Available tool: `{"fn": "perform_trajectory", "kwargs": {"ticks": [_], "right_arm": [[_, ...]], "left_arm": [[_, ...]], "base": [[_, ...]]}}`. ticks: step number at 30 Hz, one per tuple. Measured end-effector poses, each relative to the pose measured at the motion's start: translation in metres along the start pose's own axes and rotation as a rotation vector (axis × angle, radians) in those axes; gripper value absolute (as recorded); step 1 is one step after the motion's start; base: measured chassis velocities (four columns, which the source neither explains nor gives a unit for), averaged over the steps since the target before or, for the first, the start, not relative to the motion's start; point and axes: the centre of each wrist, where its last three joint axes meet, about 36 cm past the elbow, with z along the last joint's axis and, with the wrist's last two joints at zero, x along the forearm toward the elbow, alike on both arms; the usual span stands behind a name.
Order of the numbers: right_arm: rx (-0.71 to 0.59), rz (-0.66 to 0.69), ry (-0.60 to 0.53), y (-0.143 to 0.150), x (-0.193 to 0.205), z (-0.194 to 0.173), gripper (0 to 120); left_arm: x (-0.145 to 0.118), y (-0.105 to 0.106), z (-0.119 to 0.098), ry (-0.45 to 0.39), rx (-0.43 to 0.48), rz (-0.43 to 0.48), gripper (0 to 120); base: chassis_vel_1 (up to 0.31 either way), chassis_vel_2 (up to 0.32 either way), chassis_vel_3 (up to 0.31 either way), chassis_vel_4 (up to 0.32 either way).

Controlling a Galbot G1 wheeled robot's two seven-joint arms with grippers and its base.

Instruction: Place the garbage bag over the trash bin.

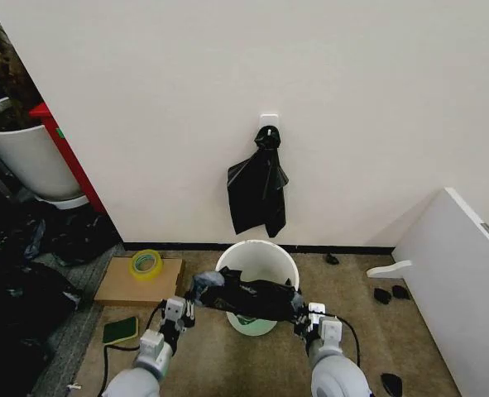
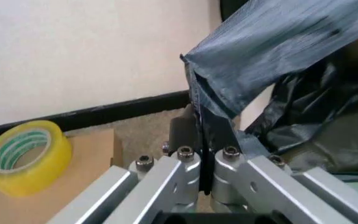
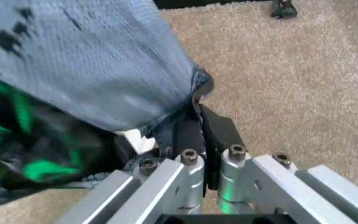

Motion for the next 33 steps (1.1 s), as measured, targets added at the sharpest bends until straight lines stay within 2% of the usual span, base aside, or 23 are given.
{"fn": "perform_trajectory", "kwargs": {"ticks": [13, 15, 19, 20, 21, 23, 25, 26, 29, 30, 33], "right_arm": [[0.018, -0.011, 0.008, -0.002, 0.0, 0.006, 0], [0.021, -0.011, 0.002, -0.006, 0.009, 0.009, 10], [0.03, -0.024, -0.01, -0.009, 0.02, 0.015, 19], [0.051, -0.032, -0.033, -0.013, 0.033, 0.022, 26], [0.056, -0.035, -0.041, -0.015, 0.039, 0.025, 34], [0.06, -0.036, -0.049, -0.016, 0.043, 0.028, 34], [0.072, -0.042, -0.081, -0.021, 0.059, 0.034, 47], [0.072, -0.042, -0.081, -0.021, 0.059, 0.034, 47], [0.078, -0.056, -0.11, -0.023, 0.078, 0.041, 62], [0.078, -0.056, -0.11, -0.023, 0.078, 0.041, 62], [0.087, -0.098, -0.194, -0.03, 0.091, 0.043, 75]], "left_arm": [[-0.002, 0.001, 0.003, 0.04, -0.004, -0.006, 0], [0.004, 0.001, -0.004, 0.036, -0.006, -0.006, 11], [0.011, 0.001, -0.008, 0.027, -0.02, 0.0, 19], [0.021, 0.002, -0.011, 0.019, -0.036, 0.001, 30], [0.026, 0.002, -0.012, 0.015, -0.038, 0.003, 32], [0.031, 0.001, -0.012, 0.014, -0.038, 0.006, 36], [0.048, -0.005, -0.01, 0.024, -0.035, 0.019, 48], [0.048, -0.005, -0.01, 0.024, -0.035, 0.019, 48], [0.07, -0.011, -0.007, 0.037, -0.023, 0.026, 63], [0.07, -0.011, -0.007, 0.037, -0.023, 0.026, 63], [0.093, -0.018, -0.004, 0.01, 0.025, 0.045, 76]], "base": [[0.0, 0.0, 0.0, 0.0], [0.0, 0.0, 0.0, 0.0], [0.0, 0.0, 0.0, 0.0], [0.0, 0.0, 0.0, 0.0], [0.0, 0.0, 0.0, 0.0], [0.0, 0.0, 0.0, 0.0], [0.0, 0.0, 0.0, 0.0], [0.0, 0.0, 0.0, 0.0], [0.0, 0.0, 0.0, 0.0], [0.0, 0.0, 0.0, 0.0], [0.0, 0.0, 0.0, 0.0]]}}
